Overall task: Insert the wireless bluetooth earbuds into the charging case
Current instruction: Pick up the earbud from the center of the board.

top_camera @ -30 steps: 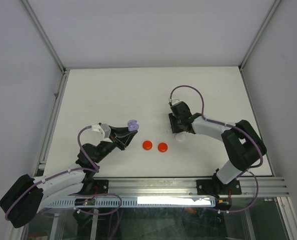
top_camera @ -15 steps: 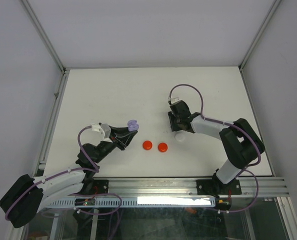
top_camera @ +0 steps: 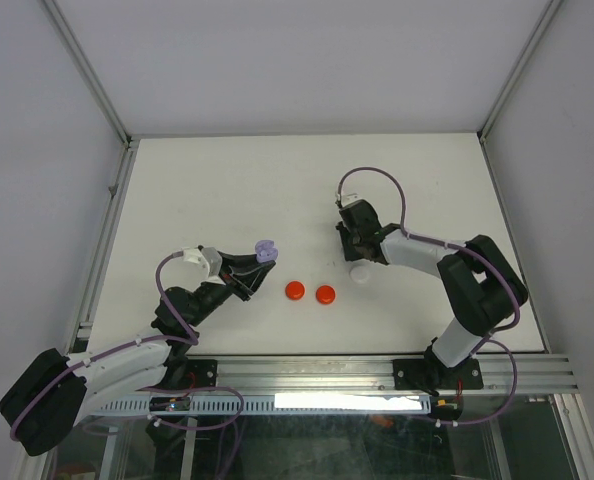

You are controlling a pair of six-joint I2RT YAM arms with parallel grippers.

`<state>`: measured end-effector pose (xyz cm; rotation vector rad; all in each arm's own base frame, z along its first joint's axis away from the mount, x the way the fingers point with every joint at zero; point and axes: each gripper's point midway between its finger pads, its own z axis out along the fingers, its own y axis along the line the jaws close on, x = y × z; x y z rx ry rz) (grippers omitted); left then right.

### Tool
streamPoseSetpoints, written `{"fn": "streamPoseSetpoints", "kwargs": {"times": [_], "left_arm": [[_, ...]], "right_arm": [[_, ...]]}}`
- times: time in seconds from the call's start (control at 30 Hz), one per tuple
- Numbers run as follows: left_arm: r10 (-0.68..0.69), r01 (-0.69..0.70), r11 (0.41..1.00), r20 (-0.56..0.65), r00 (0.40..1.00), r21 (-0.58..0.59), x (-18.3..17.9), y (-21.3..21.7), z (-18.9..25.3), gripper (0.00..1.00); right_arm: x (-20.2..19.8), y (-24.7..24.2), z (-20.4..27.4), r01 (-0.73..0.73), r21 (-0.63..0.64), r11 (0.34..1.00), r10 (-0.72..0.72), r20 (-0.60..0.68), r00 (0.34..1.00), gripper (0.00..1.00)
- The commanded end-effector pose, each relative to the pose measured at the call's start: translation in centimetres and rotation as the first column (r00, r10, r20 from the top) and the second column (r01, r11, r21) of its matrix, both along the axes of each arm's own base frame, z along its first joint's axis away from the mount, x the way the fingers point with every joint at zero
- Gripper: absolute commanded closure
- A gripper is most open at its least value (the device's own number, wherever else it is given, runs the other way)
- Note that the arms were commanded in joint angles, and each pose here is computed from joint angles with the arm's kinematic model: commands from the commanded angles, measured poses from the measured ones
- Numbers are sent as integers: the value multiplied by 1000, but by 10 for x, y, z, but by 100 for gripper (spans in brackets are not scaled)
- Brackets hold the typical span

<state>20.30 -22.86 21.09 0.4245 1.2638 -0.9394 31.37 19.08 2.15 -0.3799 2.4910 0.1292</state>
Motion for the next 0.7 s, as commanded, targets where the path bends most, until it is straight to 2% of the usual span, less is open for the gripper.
{"fn": "streamPoseSetpoints", "kwargs": {"times": [0.0,0.2,0.37,0.5,0.67], "left_arm": [[-18,18,1000,19,1000,-11,-2,-1,7,100],[-52,51,999,18,999,16,-1,-6,4,100],[-121,119,992,33,992,45,-4,-12,6,100],[-202,198,978,59,978,69,-11,-19,10,100],[-311,302,947,78,947,107,-21,-29,13,100]], "right_arm": [[3,1,11,-20,-1,1000,20,8,1000,85],[1,9,46,-81,23,996,79,71,994,88],[-10,24,93,-201,3,980,197,193,961,89],[-24,34,135,-300,-67,951,306,320,897,90],[-50,47,185,-447,-161,880,468,461,754,90]]}}
